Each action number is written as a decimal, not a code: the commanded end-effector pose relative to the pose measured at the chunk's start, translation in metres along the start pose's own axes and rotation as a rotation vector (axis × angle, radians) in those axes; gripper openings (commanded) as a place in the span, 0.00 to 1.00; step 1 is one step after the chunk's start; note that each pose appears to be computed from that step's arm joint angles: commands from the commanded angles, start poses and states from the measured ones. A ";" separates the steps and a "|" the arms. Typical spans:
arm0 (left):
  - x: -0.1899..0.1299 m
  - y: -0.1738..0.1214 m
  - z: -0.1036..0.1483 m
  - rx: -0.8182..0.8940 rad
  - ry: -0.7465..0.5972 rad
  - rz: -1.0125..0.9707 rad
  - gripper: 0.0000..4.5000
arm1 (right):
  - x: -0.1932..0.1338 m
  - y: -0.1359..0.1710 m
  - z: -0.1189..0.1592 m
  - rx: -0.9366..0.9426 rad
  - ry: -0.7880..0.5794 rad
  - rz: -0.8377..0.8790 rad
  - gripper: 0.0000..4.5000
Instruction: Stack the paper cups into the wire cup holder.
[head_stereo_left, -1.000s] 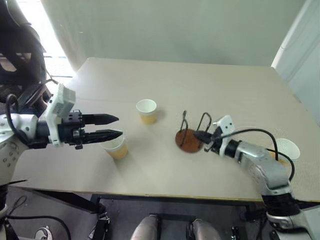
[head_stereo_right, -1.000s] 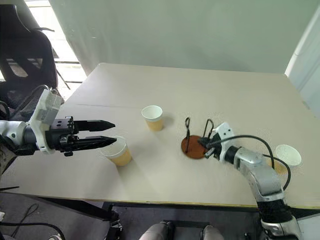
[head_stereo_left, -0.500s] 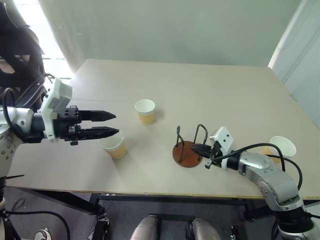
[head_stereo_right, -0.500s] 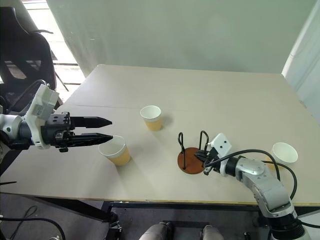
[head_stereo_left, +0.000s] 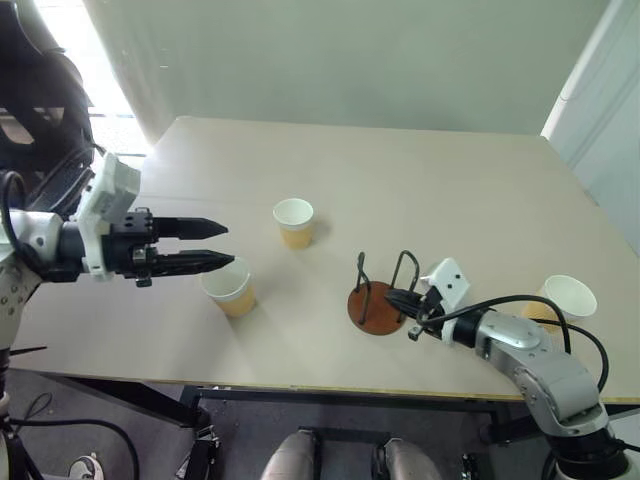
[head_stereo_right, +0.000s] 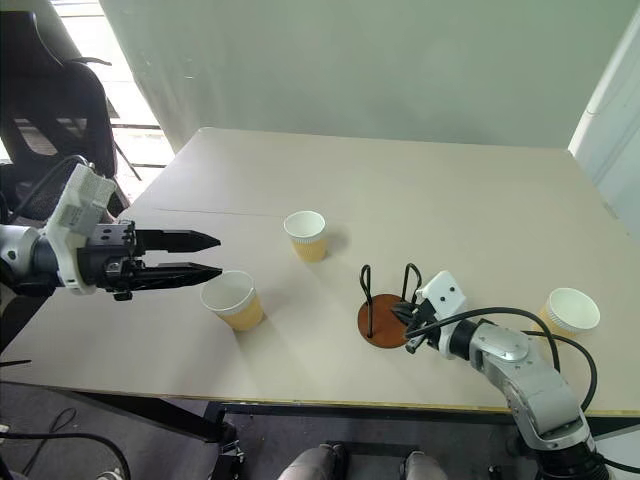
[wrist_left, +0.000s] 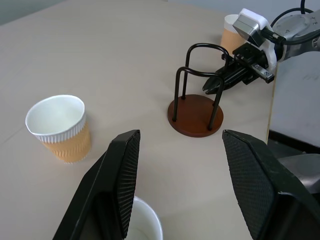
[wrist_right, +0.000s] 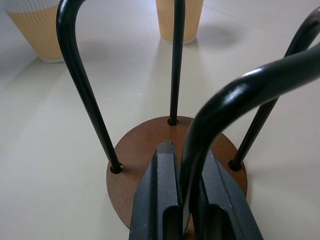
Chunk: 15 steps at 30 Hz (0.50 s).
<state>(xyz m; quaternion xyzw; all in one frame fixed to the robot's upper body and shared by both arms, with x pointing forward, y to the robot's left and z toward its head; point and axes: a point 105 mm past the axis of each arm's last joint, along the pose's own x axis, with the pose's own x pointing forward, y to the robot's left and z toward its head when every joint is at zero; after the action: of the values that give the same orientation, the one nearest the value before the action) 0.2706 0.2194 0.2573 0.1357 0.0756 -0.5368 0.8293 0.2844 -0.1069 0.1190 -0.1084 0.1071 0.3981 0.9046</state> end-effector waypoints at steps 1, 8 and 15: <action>-0.002 0.001 0.007 0.038 -0.001 0.003 0.62 | -0.004 -0.003 0.003 -0.003 -0.004 -0.009 0.01; -0.003 0.002 0.007 0.039 0.002 0.007 0.62 | -0.003 0.001 0.005 0.003 -0.014 0.006 0.48; -0.003 0.002 0.007 0.038 0.002 0.009 0.62 | -0.012 -0.007 0.008 -0.004 -0.016 0.017 0.69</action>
<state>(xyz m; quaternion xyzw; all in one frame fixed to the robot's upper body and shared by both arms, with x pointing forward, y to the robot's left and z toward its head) 0.2721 0.2197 0.2542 0.1348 0.0824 -0.5373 0.8285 0.2828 -0.1117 0.1166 -0.1055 0.1227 0.4039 0.9004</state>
